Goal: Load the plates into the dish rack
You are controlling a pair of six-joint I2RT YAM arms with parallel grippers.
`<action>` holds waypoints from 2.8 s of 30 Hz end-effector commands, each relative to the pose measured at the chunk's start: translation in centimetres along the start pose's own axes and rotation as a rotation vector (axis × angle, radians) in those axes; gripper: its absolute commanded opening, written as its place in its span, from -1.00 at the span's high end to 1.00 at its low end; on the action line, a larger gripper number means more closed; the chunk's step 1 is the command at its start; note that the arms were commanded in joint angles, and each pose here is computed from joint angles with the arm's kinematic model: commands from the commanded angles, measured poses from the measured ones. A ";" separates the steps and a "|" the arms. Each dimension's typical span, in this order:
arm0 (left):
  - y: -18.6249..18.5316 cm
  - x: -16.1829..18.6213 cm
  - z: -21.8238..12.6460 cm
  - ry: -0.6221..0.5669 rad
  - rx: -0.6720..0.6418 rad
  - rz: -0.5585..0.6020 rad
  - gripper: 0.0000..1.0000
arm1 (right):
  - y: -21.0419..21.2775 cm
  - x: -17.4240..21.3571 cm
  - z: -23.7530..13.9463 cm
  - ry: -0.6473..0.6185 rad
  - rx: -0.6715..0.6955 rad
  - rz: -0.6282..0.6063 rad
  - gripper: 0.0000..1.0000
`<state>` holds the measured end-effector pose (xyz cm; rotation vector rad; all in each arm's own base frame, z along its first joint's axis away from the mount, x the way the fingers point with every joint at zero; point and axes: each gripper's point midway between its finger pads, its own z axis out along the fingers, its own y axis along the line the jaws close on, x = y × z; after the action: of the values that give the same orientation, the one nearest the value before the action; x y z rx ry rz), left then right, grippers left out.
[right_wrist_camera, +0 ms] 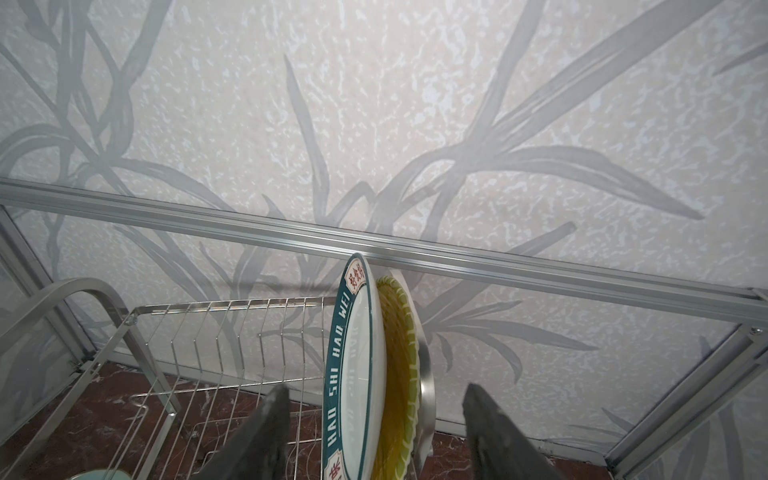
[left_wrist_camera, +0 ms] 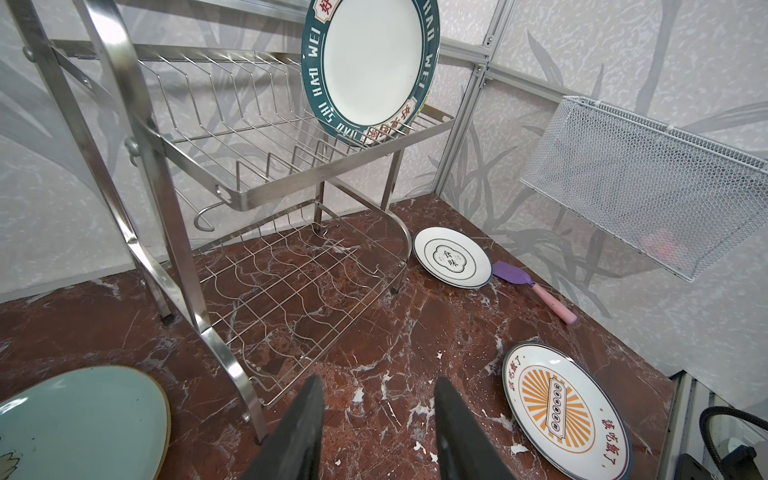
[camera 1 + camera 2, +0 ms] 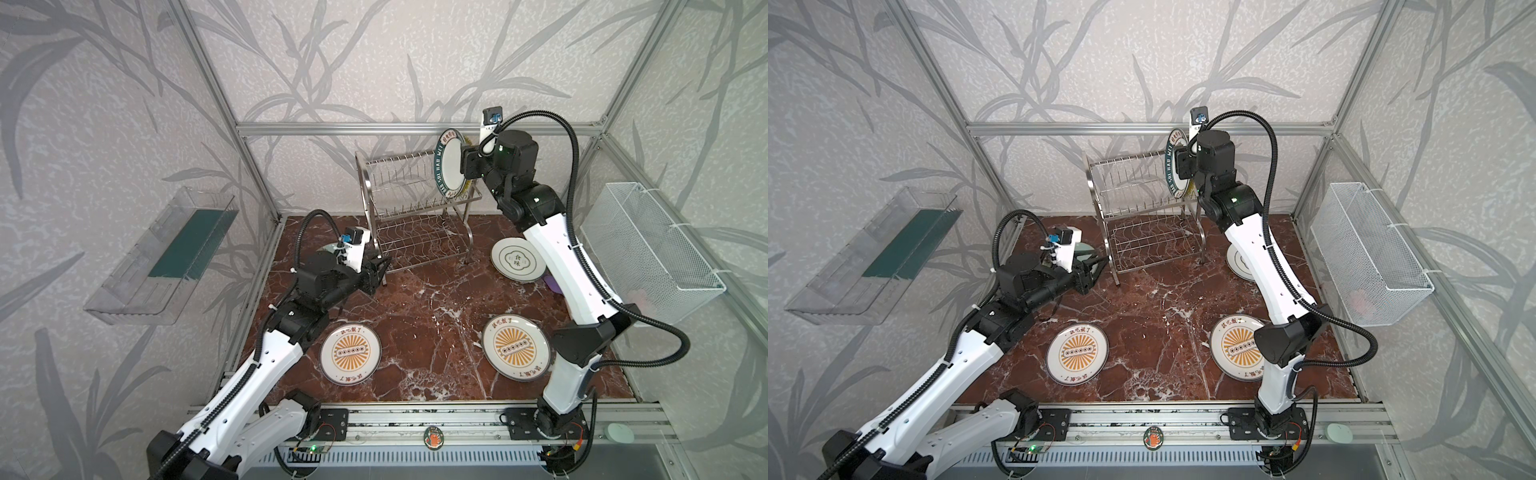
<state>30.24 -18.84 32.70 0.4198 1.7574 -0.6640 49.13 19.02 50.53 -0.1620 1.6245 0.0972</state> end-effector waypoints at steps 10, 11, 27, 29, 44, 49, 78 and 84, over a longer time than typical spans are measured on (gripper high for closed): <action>1.2 -0.1 0.3 0.040 -0.064 0.005 0.15 | -1.5 3.6 -3.1 -0.006 -0.055 0.174 -0.33; 1.3 0.1 0.4 0.049 -0.069 0.003 0.15 | -1.8 4.2 -3.4 -0.002 -0.056 0.185 -0.33; 3.0 3.0 0.9 0.164 -0.163 -0.138 0.12 | -2.3 16.9 -6.1 0.228 -0.041 0.187 -0.33; 3.3 3.8 1.0 0.169 -0.179 -0.170 0.12 | -2.4 18.1 -6.3 0.251 -0.041 0.195 -0.33; 4.5 10.2 0.9 0.259 -0.229 -0.327 0.12 | -1.8 26.0 -8.8 0.384 -0.083 0.305 -0.34; 4.6 11.6 0.5 0.268 -0.232 -0.363 0.12 | -2.2 28.0 -9.7 0.416 -0.072 0.325 -0.34; 2.1 16.1 3.7 0.243 -0.107 -0.479 0.12 | -10.2 36.0 -12.9 0.516 0.109 0.469 -0.34; 0.0 16.6 5.1 0.267 -0.052 -0.441 0.12 | -11.7 37.2 -12.1 0.547 0.137 0.466 -0.34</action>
<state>28.53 -21.54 13.92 0.0481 2.2119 -0.8827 36.46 4.17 14.75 0.3336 2.1821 0.3176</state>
